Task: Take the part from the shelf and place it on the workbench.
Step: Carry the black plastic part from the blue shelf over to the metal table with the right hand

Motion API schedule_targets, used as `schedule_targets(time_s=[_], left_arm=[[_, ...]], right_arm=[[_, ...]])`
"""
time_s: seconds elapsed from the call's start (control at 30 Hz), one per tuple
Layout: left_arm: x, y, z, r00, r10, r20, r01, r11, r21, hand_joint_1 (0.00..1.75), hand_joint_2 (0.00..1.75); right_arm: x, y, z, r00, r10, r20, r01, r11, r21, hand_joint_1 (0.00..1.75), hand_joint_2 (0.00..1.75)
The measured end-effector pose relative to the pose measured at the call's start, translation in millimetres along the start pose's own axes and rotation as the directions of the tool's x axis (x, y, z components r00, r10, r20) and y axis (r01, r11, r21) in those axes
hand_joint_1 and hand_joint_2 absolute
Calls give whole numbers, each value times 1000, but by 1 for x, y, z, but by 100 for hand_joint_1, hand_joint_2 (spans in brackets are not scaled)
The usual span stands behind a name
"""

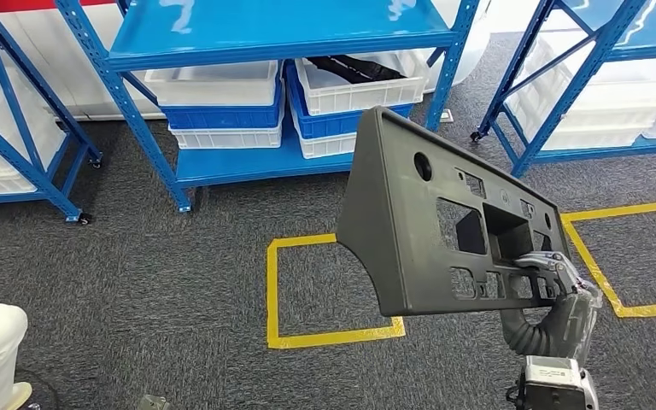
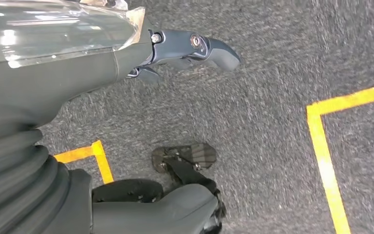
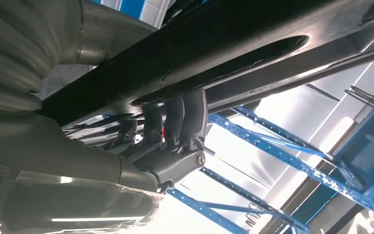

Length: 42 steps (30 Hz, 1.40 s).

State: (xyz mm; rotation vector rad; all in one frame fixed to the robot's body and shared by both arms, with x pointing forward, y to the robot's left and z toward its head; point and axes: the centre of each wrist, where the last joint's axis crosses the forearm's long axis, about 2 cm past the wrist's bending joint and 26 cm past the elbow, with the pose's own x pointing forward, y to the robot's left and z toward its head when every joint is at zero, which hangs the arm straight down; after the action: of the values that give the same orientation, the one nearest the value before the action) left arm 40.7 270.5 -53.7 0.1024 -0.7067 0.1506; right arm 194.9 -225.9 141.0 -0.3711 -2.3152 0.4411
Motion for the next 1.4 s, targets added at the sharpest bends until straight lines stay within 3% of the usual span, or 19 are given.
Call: schedule_targets(time_s=[0.43,1.03,1.4], left_arm=[[-3,8,3,999,-53,2,53,999,-5,0,175],[0,8,25,997,-78,-4,78,997,-11,0,175],[-5,11,55,997,-72,-32,72,997,10,0,175]], right_arm=[[2,-2,6,999,31,-18,-32,999,-21,175,175],[10,-5,6,998,61,-20,-62,998,-26,175,175],[14,0,6,998,41,-39,-40,999,19,175,175]])
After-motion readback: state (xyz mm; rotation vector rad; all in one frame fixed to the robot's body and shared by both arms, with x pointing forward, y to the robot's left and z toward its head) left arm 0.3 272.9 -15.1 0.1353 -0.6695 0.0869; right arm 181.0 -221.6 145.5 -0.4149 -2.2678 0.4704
